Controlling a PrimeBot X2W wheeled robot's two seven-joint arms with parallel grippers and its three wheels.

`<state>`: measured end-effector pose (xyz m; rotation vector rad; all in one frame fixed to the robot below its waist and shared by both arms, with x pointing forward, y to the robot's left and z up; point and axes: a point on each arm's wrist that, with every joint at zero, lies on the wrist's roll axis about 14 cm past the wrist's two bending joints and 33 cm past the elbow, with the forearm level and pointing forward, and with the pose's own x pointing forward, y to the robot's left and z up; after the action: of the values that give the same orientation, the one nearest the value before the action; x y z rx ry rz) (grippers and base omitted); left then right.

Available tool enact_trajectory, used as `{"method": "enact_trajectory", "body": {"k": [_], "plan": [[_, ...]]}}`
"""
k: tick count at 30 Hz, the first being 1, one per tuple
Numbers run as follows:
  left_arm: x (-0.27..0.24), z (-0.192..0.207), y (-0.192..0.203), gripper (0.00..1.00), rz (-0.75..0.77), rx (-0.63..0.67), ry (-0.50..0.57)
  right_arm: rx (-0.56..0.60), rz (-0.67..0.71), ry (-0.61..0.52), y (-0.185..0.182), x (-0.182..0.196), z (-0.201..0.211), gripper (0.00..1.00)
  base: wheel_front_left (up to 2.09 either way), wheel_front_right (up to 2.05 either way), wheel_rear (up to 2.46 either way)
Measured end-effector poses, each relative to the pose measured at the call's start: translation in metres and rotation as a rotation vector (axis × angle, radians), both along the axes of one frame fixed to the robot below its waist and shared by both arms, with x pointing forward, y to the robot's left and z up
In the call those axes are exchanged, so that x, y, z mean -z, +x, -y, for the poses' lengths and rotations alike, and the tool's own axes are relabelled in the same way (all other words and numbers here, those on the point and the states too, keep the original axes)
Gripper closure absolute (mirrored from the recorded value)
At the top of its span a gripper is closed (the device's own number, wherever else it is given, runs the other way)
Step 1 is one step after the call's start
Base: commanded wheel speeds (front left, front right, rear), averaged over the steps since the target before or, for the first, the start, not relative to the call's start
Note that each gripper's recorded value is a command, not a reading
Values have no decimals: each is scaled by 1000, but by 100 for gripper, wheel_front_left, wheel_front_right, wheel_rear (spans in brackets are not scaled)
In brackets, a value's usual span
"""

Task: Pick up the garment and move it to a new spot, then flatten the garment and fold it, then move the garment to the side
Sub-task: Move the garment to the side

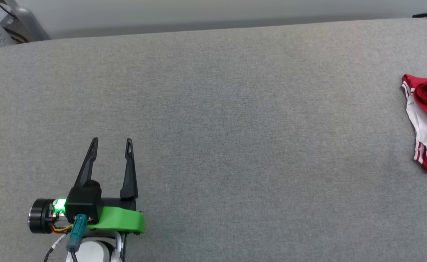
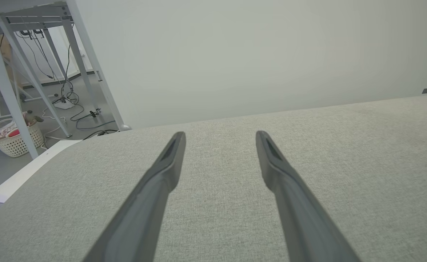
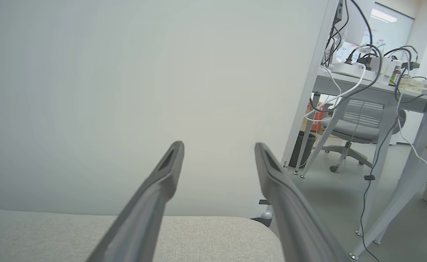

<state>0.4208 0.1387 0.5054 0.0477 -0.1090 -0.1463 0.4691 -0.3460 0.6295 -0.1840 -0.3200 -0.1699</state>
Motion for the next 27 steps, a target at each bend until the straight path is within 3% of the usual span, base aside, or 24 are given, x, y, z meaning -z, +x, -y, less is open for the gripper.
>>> {"method": "enact_trajectory", "body": {"k": [6,15,27], "plan": [[-12,-13,-13,0,24,-44,-6,-136,72,67,-17,3,-73,0,0,0,0],[-27,-35,-31,0,57,-111,-13,-297,-52,185,-44,58,-155,0,0,0,0],[-25,-45,-52,0,45,-138,-47,-296,-190,262,-91,108,-170,0,0,0,0]]}}
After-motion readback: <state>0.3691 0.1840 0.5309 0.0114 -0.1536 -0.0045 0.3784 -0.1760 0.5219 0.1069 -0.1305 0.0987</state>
